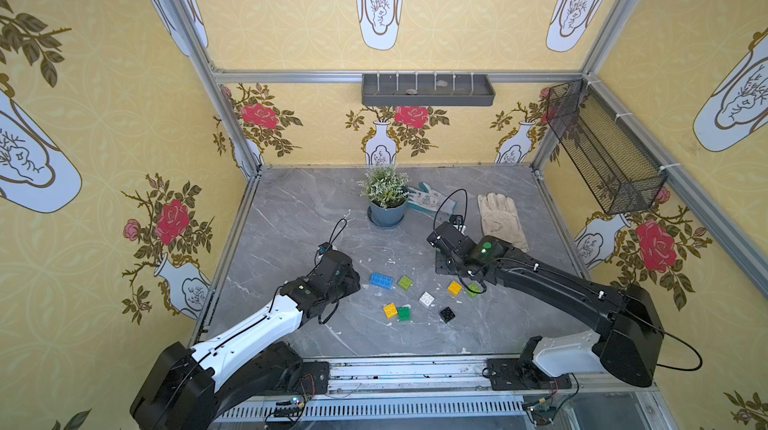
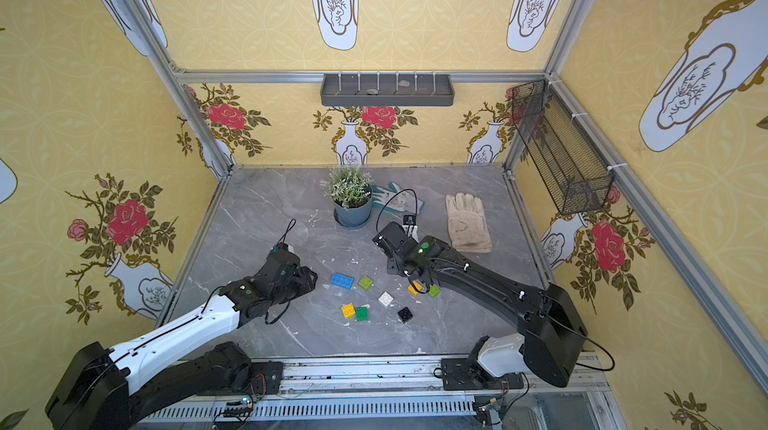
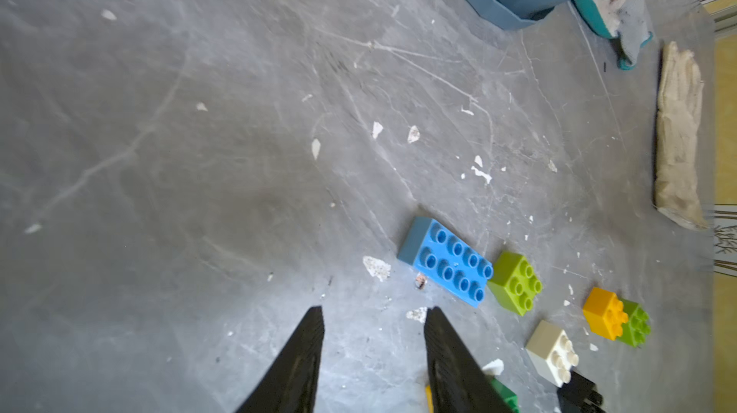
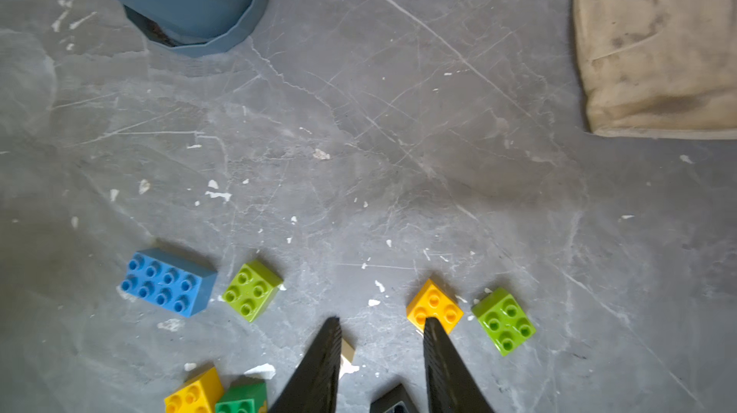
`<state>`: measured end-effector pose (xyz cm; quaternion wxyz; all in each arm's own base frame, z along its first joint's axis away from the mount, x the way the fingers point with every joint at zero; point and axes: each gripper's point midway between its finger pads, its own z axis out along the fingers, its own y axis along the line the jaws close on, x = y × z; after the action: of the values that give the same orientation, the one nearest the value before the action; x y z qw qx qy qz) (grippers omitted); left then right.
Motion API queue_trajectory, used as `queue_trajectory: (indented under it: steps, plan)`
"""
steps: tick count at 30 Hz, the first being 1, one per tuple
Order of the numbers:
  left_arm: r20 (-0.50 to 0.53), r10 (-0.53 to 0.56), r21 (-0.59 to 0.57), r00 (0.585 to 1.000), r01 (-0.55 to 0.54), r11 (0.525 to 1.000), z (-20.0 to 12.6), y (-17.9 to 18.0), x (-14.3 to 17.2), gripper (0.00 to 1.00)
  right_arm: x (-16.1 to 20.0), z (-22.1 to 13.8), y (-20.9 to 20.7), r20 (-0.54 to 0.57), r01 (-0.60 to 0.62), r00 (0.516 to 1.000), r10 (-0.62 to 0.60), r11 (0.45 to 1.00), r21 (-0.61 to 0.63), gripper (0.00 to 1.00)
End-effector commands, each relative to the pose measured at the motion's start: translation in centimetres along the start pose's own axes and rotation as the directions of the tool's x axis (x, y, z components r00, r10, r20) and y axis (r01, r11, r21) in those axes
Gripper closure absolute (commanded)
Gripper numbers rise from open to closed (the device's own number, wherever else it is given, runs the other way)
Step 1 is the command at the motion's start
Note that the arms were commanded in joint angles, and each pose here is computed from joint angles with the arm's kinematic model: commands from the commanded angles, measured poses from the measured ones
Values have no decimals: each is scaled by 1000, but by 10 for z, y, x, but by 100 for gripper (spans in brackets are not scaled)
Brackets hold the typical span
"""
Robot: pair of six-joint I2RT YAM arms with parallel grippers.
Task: Assemble the number 4 with lego
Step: Pick up the lego brick from the center of the board.
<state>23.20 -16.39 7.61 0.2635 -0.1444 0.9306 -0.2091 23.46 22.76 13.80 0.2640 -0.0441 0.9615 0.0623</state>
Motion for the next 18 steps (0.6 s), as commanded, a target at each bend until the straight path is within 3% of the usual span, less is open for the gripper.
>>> queue_trajectory:
  steps: [1,4,7,18]
  plan:
    - [-30,-17,69,999,19,997,0,-20,7,56,27,8,39,-90,87,990,-104,981,-175,59]
    - [-67,7,83,998,-1,997,-1,-28,19,60,61,26,46,-200,131,965,-169,973,-192,56]
    - [-124,2,69,992,7,998,2,-26,32,63,79,36,52,-251,168,942,-222,961,-221,45]
    - [-172,-27,90,985,43,995,7,-31,41,61,108,62,37,-342,265,889,-305,951,-159,45]
